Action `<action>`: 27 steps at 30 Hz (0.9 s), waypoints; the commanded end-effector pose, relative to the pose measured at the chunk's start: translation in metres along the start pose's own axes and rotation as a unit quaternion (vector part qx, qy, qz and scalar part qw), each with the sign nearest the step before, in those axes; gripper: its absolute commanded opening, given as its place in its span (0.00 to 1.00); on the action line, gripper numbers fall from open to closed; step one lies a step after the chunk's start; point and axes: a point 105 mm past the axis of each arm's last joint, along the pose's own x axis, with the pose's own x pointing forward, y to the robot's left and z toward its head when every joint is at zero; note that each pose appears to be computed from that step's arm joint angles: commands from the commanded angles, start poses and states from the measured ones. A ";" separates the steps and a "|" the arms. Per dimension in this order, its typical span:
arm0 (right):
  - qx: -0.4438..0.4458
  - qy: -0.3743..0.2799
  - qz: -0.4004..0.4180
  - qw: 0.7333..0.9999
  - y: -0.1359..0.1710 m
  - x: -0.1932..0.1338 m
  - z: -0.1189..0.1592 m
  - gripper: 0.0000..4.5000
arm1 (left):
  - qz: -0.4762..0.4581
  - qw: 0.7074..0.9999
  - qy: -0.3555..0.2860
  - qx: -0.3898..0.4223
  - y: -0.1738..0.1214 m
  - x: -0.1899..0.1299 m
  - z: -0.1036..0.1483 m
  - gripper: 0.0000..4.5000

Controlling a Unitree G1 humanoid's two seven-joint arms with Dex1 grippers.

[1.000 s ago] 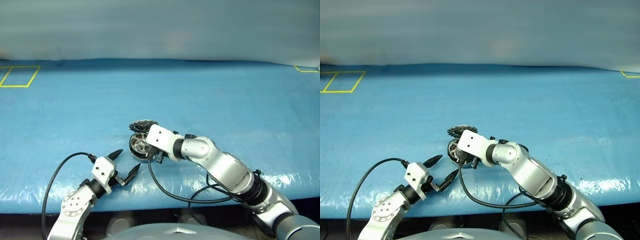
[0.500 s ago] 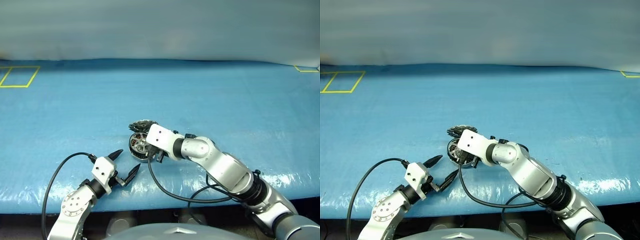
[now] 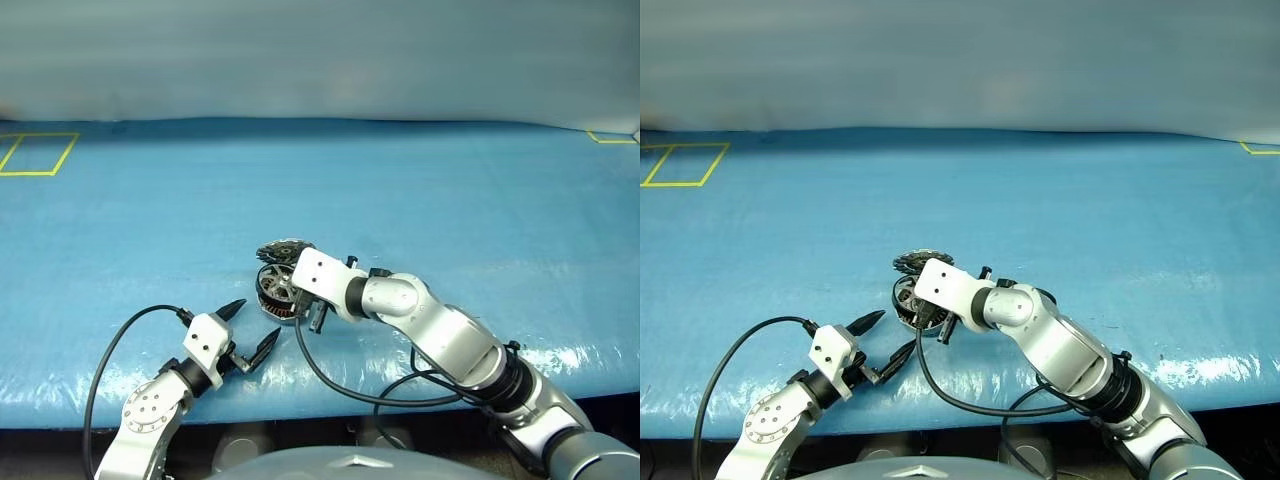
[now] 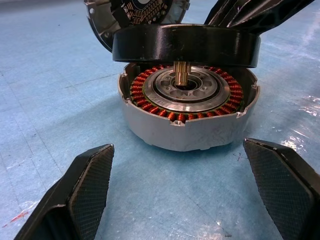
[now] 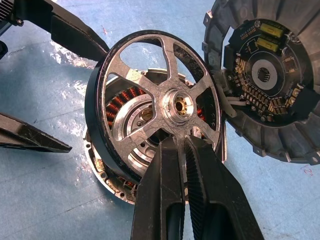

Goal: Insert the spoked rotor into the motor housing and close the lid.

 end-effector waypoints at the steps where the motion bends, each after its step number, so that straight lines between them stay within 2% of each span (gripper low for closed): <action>1: -0.002 -0.015 0.001 1.000 0.001 -0.002 0.006 0.01 | 0.000 1.000 -0.011 0.010 0.000 0.000 0.007 1.00; 6: -0.002 -0.018 -0.001 1.000 0.000 -0.003 0.007 0.01 | 0.000 1.000 -0.011 0.010 0.001 0.000 0.007 1.00; 16: -0.032 -0.071 0.006 0.997 0.005 -0.010 0.024 0.01 | -0.004 1.000 -0.009 0.010 0.001 0.001 0.007 1.00; 27: -0.058 -0.095 -0.007 0.994 0.007 -0.011 0.025 0.01 | -0.008 1.000 -0.007 0.010 0.001 0.002 0.007 1.00</action>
